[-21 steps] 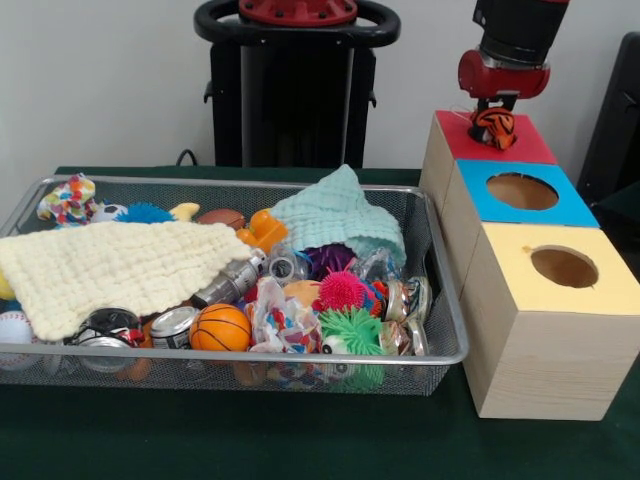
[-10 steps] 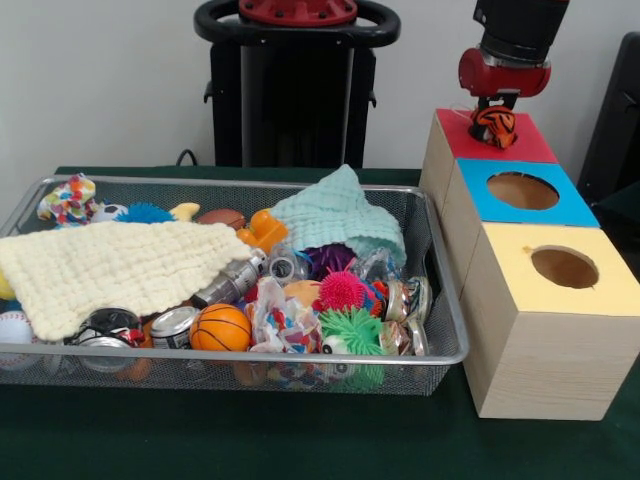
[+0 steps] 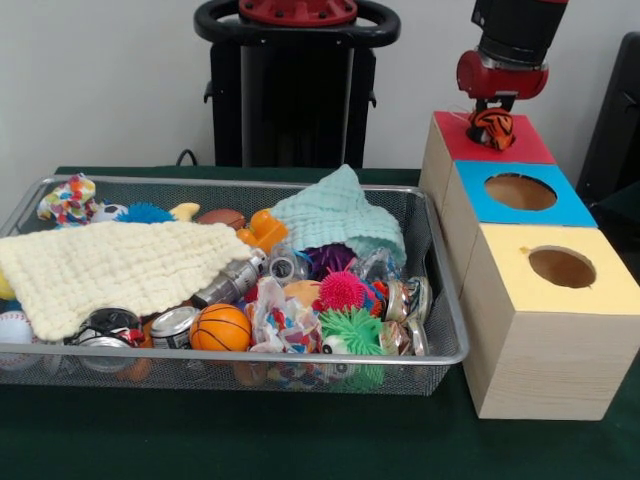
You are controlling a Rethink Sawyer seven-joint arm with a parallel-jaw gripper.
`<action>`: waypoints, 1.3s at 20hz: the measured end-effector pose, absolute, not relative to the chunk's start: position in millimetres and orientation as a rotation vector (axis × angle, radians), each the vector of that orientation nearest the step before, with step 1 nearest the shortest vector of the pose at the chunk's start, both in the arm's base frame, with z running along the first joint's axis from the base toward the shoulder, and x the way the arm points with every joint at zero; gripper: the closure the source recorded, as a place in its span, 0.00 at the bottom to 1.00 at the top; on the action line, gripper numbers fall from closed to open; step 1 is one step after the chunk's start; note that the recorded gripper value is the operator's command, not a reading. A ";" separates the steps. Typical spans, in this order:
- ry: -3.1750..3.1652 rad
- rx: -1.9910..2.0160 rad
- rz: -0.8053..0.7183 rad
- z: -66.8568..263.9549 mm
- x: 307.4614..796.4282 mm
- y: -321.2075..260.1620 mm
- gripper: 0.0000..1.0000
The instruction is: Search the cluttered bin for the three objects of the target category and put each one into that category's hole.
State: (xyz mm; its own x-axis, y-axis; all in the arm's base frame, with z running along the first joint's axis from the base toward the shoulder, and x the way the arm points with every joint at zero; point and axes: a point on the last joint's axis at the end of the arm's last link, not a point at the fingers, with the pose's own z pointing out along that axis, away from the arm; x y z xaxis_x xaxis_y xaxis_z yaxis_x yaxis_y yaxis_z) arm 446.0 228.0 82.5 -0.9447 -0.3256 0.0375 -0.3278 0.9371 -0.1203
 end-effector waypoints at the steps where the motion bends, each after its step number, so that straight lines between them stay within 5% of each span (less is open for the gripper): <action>1: -3.073 0.530 0.198 79.6 444.1 228.6 1.00; 26: -3.052 0.563 0.245 75.7 431.9 230.9 1.00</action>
State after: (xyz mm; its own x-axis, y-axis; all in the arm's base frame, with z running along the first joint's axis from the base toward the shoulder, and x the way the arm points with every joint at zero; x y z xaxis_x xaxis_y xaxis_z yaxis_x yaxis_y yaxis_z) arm 431.9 230.9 75.7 -0.9342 -0.3522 0.0563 -0.3567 0.9223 -0.1489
